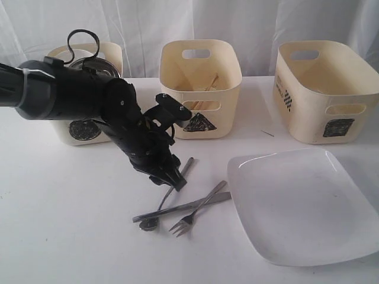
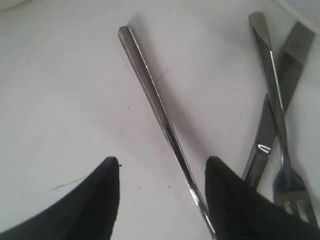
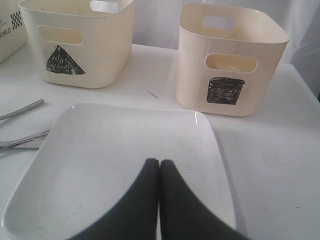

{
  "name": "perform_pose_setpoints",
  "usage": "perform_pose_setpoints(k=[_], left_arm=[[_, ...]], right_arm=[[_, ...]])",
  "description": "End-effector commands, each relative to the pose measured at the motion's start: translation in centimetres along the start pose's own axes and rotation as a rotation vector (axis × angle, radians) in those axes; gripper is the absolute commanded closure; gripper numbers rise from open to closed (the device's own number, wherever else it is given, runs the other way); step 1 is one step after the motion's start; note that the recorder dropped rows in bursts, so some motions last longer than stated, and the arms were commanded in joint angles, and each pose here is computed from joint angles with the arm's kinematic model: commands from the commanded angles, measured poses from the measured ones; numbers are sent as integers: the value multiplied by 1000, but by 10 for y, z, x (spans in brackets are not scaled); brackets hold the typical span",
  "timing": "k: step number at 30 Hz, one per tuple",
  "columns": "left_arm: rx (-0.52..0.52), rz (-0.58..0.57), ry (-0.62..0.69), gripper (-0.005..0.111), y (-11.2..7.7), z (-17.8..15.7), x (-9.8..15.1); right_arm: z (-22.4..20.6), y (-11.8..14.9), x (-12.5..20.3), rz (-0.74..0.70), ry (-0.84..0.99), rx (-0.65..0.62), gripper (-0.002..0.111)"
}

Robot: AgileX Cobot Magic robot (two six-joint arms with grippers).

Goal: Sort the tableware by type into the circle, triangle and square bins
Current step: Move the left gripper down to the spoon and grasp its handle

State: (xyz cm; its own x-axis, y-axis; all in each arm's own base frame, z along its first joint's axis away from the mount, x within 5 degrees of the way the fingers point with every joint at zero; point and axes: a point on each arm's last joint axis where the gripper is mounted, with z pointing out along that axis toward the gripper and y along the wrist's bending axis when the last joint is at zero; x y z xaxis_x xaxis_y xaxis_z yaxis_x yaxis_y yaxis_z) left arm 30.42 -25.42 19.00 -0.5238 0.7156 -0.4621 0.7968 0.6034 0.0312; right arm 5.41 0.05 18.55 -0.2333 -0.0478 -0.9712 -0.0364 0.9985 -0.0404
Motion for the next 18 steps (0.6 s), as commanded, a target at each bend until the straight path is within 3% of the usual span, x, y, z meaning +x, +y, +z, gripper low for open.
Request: perform_pose_setpoints(k=[1, 5, 18], left_arm=[[15, -38, 21, 49, -1, 5, 3], [18, -53, 41, 42, -1, 15, 6], [18, -61, 56, 42, 0, 32, 10]], right_arm=[[0, 0, 1, 9, -9, 2, 108], [0, 0, 1, 9, -9, 2, 108], [0, 0, 1, 9, -9, 2, 108]])
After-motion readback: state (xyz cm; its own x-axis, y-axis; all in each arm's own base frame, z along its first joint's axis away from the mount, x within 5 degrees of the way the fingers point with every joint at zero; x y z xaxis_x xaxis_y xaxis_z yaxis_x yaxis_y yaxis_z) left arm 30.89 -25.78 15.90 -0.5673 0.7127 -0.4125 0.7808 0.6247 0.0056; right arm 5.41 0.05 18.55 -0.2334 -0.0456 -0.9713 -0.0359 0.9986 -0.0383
